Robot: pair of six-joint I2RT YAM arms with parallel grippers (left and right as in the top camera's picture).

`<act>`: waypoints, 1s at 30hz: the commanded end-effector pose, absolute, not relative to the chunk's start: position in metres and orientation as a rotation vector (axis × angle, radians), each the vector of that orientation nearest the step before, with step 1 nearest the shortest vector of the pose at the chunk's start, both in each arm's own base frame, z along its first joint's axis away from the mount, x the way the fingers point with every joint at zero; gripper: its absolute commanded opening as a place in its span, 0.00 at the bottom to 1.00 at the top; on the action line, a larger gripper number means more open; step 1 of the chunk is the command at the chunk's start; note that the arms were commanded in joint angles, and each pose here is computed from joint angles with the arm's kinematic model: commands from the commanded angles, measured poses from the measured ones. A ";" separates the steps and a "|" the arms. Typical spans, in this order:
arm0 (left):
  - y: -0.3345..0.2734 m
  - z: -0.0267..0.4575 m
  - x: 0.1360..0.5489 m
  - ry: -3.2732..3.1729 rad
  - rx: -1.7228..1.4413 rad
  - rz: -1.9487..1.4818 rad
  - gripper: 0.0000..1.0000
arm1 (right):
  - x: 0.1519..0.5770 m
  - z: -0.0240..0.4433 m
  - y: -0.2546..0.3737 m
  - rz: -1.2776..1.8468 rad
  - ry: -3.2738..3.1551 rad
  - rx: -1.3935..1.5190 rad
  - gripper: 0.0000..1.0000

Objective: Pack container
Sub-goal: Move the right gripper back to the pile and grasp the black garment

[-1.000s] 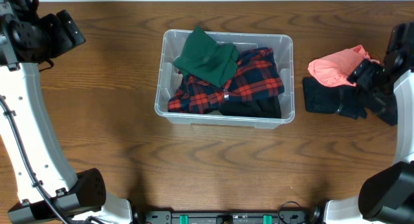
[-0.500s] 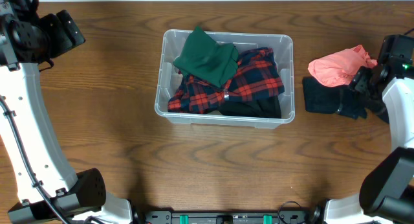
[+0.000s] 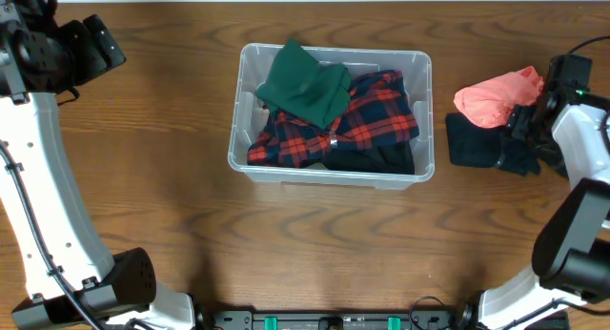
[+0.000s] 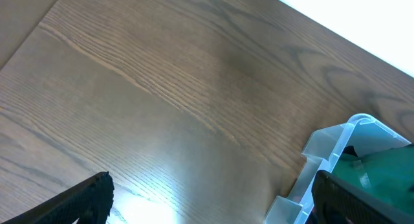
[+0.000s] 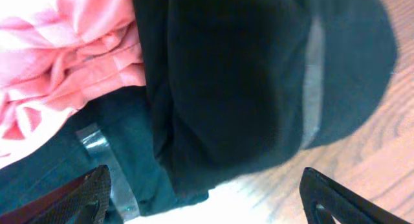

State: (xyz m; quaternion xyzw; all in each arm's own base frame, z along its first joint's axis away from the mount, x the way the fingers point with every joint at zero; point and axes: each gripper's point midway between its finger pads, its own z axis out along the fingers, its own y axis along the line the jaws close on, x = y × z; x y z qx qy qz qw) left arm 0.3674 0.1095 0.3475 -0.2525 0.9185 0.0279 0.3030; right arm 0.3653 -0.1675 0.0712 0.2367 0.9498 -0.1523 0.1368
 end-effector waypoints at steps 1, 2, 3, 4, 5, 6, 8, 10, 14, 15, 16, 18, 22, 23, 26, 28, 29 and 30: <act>0.112 0.345 0.368 2.437 -0.683 0.079 0.98 | 0.364 0.054 -0.167 -0.475 2.808 0.614 0.91; 0.112 0.345 0.368 2.437 -0.683 0.079 0.98 | 0.364 0.052 -0.169 -0.490 2.810 0.615 0.91; 0.112 0.345 0.368 2.437 -0.683 0.079 0.98 | 0.364 0.049 -0.171 -0.506 2.814 0.616 0.91; 0.112 0.345 0.368 2.437 -0.683 0.079 0.98 | 0.364 0.048 -0.171 -0.511 2.815 0.616 0.91; 0.112 0.345 0.368 2.437 -0.683 0.079 0.98 | 0.364 0.046 -0.171 -0.514 2.822 0.606 0.89; 0.112 0.345 0.368 2.437 -0.683 0.079 0.98 | 0.364 0.046 -0.173 -0.525 2.820 0.606 0.87; 0.112 0.345 0.368 2.437 -0.683 0.079 0.98 | 0.363 0.046 -0.177 -0.563 2.815 0.609 0.77; 0.112 0.345 0.368 2.437 -0.683 0.079 0.98 | 0.363 0.048 -0.181 -0.597 2.804 0.613 0.66; 0.112 0.345 0.368 2.437 -0.683 0.079 0.98 | 0.363 0.049 -0.183 -0.615 2.795 0.615 0.50; 0.112 0.345 0.368 2.437 -0.683 0.079 0.98 | 0.363 0.049 -0.183 -0.614 2.795 0.615 0.42; 0.112 0.345 0.368 2.437 -0.683 0.079 0.98 | 0.363 0.049 -0.183 -0.615 2.795 0.615 0.36; 0.112 0.345 0.368 2.437 -0.683 0.079 0.98 | 0.363 0.049 -0.183 -0.616 2.796 0.615 0.20; 0.112 0.345 0.368 2.437 -0.683 0.079 0.98 | 0.361 0.050 -0.186 -0.643 2.793 0.623 0.01; 0.112 0.345 0.368 2.437 -0.683 0.079 0.98 | 0.360 0.050 -0.186 -0.646 2.797 0.623 0.01; 0.112 0.345 0.368 2.437 -0.683 0.079 0.98 | 0.358 0.053 -0.186 -0.647 2.787 0.660 0.01; 0.112 0.345 0.368 2.437 -0.683 0.079 0.98 | 0.358 0.060 -0.186 -0.638 2.764 0.713 0.01; 0.112 0.345 0.368 2.437 -0.683 0.079 0.98 | 0.359 0.065 -0.186 -0.633 2.748 0.734 0.01; 0.112 0.345 0.368 2.437 -0.683 0.079 0.98 | 0.361 0.073 -0.185 -0.626 2.731 0.751 0.01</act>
